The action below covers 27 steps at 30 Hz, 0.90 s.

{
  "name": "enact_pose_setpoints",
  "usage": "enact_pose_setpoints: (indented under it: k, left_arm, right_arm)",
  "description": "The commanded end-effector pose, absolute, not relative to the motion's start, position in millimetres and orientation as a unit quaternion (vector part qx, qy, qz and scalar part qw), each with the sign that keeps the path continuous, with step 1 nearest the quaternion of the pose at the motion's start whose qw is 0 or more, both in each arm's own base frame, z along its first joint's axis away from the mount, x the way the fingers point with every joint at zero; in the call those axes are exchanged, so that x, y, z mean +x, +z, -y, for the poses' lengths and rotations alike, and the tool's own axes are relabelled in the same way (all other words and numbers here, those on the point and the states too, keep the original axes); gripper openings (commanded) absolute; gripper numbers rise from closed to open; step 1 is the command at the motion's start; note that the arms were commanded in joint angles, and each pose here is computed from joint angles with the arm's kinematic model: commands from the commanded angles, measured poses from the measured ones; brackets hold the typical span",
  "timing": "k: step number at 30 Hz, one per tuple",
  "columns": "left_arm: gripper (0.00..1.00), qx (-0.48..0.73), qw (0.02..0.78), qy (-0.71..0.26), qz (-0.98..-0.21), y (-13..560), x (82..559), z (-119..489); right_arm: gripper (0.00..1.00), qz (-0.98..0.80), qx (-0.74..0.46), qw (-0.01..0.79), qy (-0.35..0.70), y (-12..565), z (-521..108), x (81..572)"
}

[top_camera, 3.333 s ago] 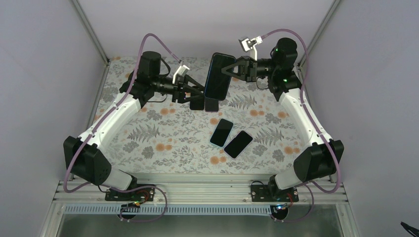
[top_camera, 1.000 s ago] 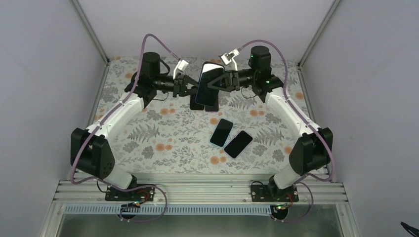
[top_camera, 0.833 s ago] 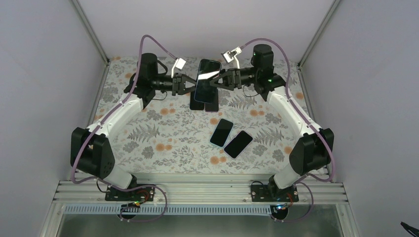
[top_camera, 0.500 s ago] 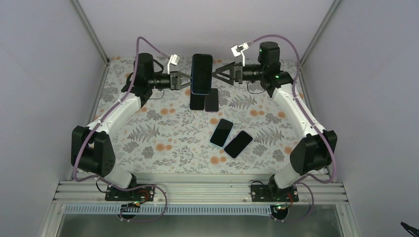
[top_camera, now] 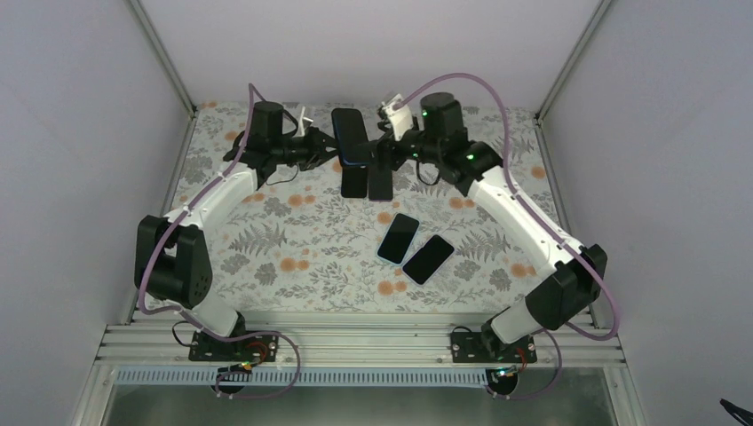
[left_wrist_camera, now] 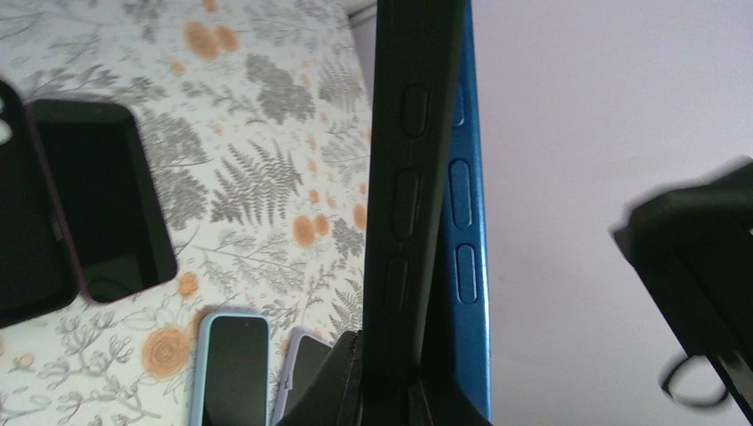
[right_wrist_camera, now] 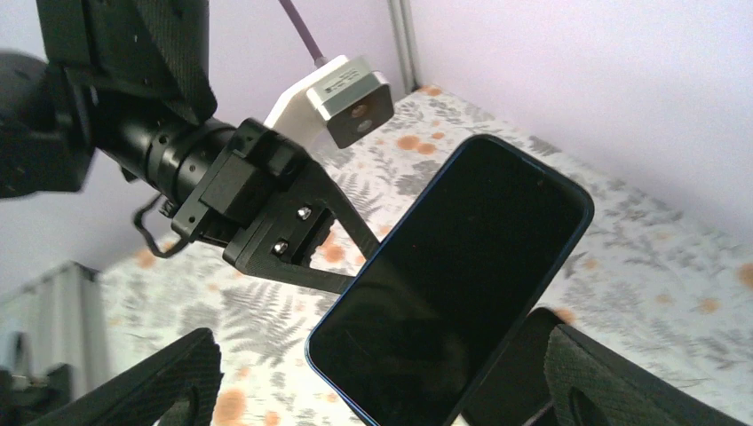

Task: Take the phone out of the phone case
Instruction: Remove the phone case from the phone.

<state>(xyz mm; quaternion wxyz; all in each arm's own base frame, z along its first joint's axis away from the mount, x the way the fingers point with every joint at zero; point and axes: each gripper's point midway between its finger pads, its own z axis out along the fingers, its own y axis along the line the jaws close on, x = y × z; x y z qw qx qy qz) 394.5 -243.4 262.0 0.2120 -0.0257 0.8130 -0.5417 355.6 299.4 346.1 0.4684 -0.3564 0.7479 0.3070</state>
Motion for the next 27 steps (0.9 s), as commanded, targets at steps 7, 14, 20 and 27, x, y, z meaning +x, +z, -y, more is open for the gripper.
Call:
enact_pose_setpoints:
  k: [7,14,20,27]
  left_arm:
    - [0.02,-0.076,0.194,-0.564,-0.799,273,402,243]
    - [0.02,-0.079,0.190,-0.567,-0.798,272,402,244]
    - [0.02,-0.081,0.186,-0.570,-0.796,271,401,244]
    - [0.02,-0.081,0.182,-0.574,-0.794,270,400,245]
  right_arm:
    - [0.81,-0.739,-0.403,0.531,0.094,310,-321,361]
    - [0.76,-0.729,-0.416,0.542,0.039,297,-330,361]
    - [0.73,-0.723,-0.422,0.548,-0.002,287,-330,363]
    - [0.71,-0.715,-0.423,0.556,-0.039,281,-327,369]
